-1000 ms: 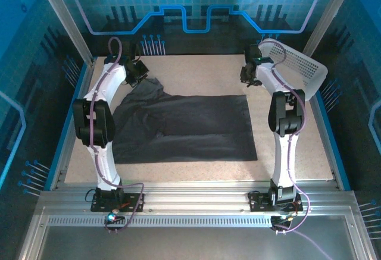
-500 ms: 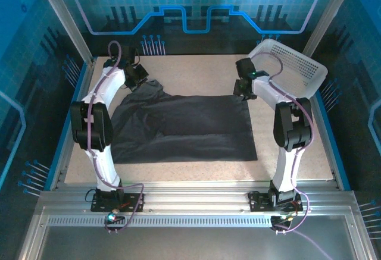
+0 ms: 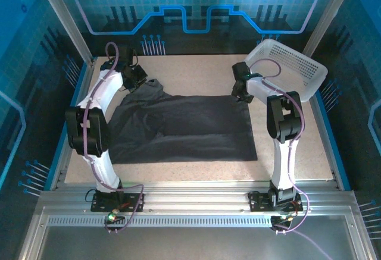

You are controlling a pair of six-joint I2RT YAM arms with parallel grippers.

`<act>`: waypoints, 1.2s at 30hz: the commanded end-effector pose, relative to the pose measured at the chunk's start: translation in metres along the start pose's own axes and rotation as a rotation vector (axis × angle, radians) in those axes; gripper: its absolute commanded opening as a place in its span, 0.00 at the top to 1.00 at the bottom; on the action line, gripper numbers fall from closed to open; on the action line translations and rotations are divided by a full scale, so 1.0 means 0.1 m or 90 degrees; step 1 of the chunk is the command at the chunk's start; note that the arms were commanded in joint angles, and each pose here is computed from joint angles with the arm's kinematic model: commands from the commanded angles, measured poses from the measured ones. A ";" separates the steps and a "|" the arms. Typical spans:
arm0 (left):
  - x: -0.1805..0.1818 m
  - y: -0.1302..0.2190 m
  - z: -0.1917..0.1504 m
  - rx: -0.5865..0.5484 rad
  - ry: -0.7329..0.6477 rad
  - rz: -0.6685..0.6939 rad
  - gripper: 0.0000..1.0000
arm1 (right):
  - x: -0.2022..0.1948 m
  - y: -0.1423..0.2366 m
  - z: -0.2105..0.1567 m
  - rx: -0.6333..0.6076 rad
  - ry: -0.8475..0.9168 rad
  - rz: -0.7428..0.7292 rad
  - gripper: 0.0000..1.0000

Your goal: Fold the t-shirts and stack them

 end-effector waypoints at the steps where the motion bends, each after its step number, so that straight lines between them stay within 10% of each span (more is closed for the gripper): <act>1: -0.07 0.14 -0.04 0.002 -0.006 -0.029 1.00 | -0.11 -0.11 0.02 0.005 -0.026 -0.036 0.51; 11: -0.10 0.16 -0.02 0.002 -0.015 -0.028 1.00 | -0.16 -0.27 -0.11 0.054 -0.029 -0.056 0.66; 20: 0.04 0.17 -0.01 -0.011 -0.033 0.009 1.00 | -0.05 0.01 0.15 0.004 0.035 -0.011 1.00; 36: 0.89 1.10 -0.40 -0.119 0.028 0.067 1.00 | -0.17 0.87 -0.19 -0.039 0.145 0.077 1.00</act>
Point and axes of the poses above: each hand's point on the last joint's axis, 136 mm out from that joint toward the fingers, its own y axis back along the fingers, its own x axis along the line the jaws close on, z = x × y, the point moved 5 cm from there along y, back along the fingers, and after that the axes turned 9 degrees about y, right-handed, at the moved point
